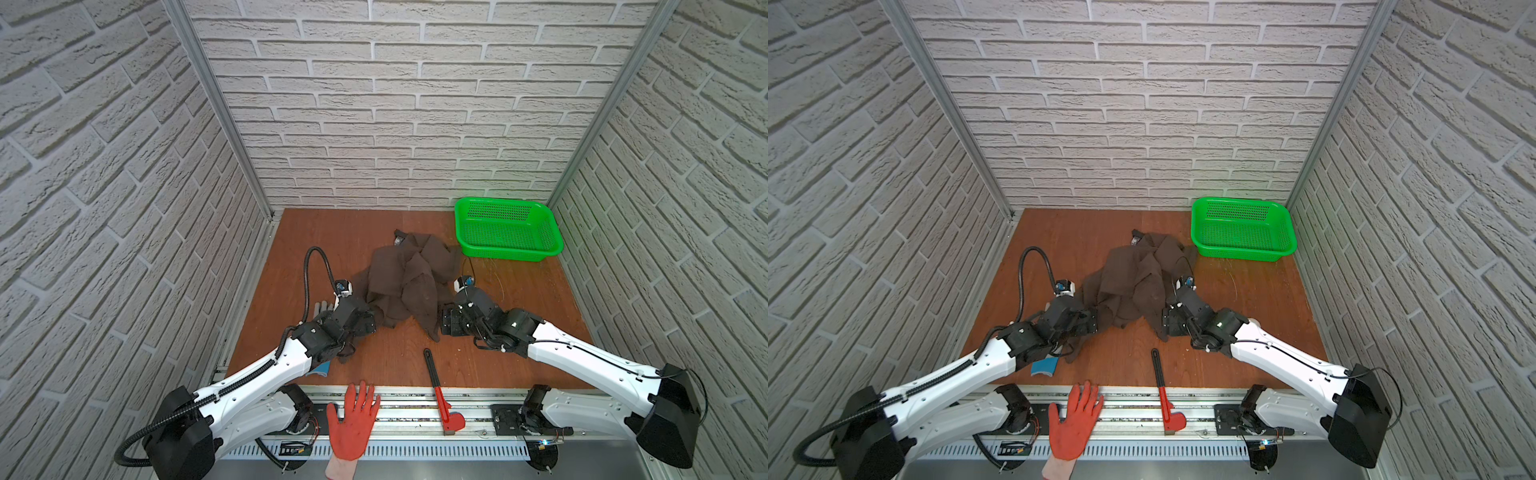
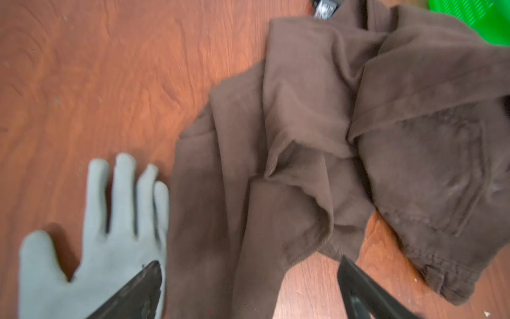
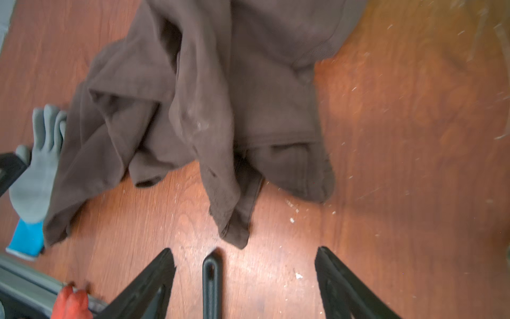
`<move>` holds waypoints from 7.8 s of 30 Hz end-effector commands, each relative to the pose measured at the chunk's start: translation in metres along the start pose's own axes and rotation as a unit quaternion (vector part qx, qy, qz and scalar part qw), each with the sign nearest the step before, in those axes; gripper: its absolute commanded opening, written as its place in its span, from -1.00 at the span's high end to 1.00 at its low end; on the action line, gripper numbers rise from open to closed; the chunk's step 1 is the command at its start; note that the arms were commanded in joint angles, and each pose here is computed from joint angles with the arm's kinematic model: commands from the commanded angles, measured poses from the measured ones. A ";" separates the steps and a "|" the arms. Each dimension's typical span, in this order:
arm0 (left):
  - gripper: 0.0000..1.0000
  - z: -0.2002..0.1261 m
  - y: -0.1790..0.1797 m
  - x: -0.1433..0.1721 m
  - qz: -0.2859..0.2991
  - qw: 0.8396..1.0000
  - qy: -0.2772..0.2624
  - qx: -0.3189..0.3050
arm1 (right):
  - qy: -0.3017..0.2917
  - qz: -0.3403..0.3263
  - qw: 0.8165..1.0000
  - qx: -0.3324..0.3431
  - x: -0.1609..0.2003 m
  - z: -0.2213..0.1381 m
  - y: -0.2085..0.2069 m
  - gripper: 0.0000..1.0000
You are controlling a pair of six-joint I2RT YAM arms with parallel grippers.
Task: Fold and stack the trousers
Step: Flatten out the trousers at the center of the table.
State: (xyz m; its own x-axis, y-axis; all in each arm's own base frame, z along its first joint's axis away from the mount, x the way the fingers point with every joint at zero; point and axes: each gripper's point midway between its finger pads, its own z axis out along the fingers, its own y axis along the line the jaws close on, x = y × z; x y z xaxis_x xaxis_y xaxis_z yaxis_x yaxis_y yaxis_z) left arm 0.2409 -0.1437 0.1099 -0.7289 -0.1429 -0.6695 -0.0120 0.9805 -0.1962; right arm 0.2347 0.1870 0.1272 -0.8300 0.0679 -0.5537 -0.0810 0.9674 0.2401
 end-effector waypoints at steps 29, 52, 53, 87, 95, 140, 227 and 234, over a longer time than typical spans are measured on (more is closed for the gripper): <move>1.00 -0.021 0.035 -0.065 -0.046 0.995 -0.082 -0.043 | -0.142 -0.071 0.984 0.077 -0.070 -0.060 -0.011 0.89; 1.00 -0.303 0.164 -0.227 -0.089 0.866 -0.394 -0.295 | -0.479 0.087 0.850 0.199 -0.152 -0.353 -0.137 0.89; 1.00 -0.314 0.168 -0.228 -0.090 0.858 -0.401 -0.307 | -0.489 0.090 0.846 0.194 -0.153 -0.361 -0.139 0.89; 1.00 -0.085 0.187 -0.269 -0.114 0.954 -0.176 -0.213 | -0.269 0.106 0.932 0.217 -0.227 -0.139 -0.138 0.89; 1.00 -0.099 0.193 -0.386 -0.123 0.947 -0.240 -0.176 | -0.392 0.095 0.907 0.117 -0.368 -0.197 -0.082 0.89; 1.00 -0.083 0.233 -0.058 -0.330 0.907 -0.066 -0.252 | -0.199 0.240 0.852 0.421 -0.057 -0.159 -0.273 0.86; 1.00 0.154 0.016 -0.096 -0.018 0.981 0.189 -0.044 | 0.000 0.331 0.919 0.215 -0.088 0.045 -0.238 -0.30; 1.00 0.079 0.047 -0.200 -0.048 0.996 0.028 -0.072 | 0.010 0.335 0.912 0.239 -0.084 0.057 -0.252 -0.30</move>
State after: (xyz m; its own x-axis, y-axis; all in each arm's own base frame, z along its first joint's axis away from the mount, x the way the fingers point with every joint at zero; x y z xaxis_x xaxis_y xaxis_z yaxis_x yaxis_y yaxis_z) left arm 0.4247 -0.1165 0.1130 -0.8698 -0.1848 -0.4575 -0.1174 0.9781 -0.1719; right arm 0.3437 -0.0393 0.0614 -0.6385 0.6851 -0.3507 0.6871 0.7127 0.1415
